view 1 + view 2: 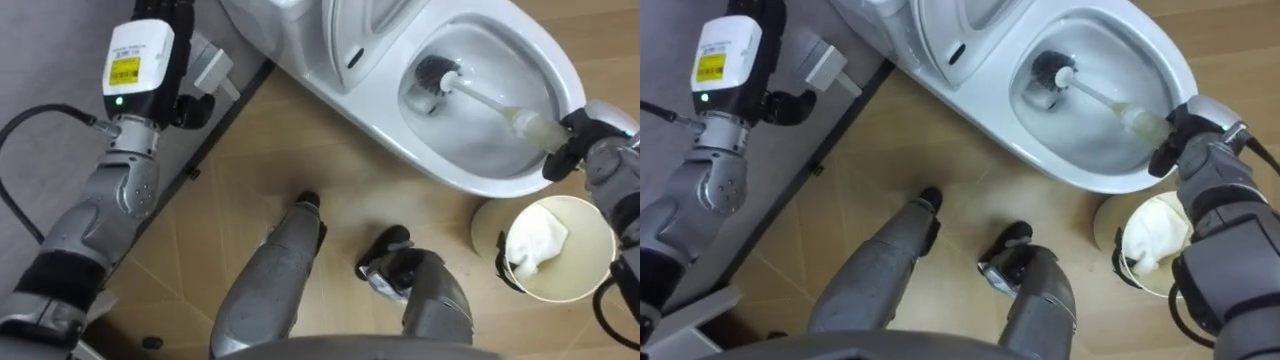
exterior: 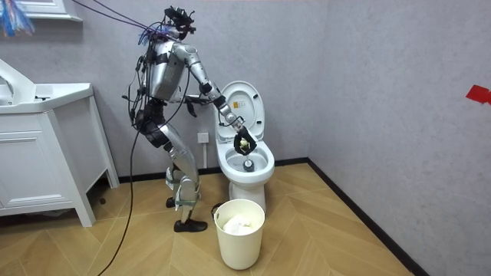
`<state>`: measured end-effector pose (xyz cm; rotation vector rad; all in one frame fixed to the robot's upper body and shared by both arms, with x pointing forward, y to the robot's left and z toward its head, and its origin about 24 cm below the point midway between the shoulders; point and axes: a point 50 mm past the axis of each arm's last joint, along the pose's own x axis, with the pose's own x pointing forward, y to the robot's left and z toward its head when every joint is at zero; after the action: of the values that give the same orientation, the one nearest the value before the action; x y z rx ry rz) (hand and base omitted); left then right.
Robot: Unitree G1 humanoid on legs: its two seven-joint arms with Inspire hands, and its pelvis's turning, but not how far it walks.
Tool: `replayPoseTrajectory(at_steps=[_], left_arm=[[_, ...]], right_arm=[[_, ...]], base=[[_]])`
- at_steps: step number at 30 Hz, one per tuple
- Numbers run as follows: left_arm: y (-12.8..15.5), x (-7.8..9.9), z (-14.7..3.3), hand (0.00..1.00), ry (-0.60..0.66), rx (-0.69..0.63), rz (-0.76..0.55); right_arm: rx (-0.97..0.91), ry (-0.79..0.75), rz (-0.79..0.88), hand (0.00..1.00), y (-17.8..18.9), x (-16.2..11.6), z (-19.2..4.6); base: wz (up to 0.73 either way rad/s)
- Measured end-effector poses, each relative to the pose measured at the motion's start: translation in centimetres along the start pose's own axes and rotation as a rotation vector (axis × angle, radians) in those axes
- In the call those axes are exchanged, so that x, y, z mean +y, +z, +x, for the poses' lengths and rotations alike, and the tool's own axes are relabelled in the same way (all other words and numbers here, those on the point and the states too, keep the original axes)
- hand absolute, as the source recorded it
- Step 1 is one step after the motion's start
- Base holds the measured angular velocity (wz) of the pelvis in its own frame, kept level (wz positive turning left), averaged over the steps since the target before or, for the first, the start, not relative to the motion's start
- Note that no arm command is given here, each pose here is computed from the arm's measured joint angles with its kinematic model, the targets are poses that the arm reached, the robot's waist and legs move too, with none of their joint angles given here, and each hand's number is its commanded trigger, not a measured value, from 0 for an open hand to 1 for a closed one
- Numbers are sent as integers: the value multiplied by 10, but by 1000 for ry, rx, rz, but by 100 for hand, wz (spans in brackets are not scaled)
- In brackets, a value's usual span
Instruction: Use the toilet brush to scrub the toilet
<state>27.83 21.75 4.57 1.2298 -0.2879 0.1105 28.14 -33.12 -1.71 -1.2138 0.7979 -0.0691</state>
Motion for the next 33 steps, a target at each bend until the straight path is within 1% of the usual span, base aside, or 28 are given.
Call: replayPoseTrajectory(at_steps=[4,6,7,10,13,15,16,18,20,25,30,33], left_arm=[[7,4,3,0,27,-32,15],[8,2,2,0,19,-35,14],[8,1,2,0,16,-37,13],[11,-5,-1,0,-12,-50,12],[12,-6,-1,0,-16,-56,13],[16,-4,4,0,-6,-72,10],[17,-4,6,0,-5,-80,10],[28,-1,16,0,4,-135,8],[35,1,22,0,14,-176,2],[41,3,25,0,16,-227,-2],[51,-12,20,0,-102,-256,-48],[54,-14,22,0,-135,-271,-56]], right_arm=[[3,24,-45,100,-3,11,-2],[3,31,-104,100,-2,14,-2],[4,31,-118,100,-2,14,-2],[-24,11,-255,100,3,10,-1],[-49,-10,-320,100,8,4,-1],[-86,-36,-406,100,15,0,-1],[-92,-42,-422,100,17,0,-1],[-128,-66,-489,100,24,-4,-2],[-156,-81,-522,100,31,-5,-3],[-250,-127,-625,100,56,-7,-8],[-340,-136,-697,100,82,-2,-16],[-343,-123,-689,100,84,0,-16]], base=[[5],[0],[0],[-6],[-5],[0],[0],[-4],[-6],[-6],[-10],[-10]])
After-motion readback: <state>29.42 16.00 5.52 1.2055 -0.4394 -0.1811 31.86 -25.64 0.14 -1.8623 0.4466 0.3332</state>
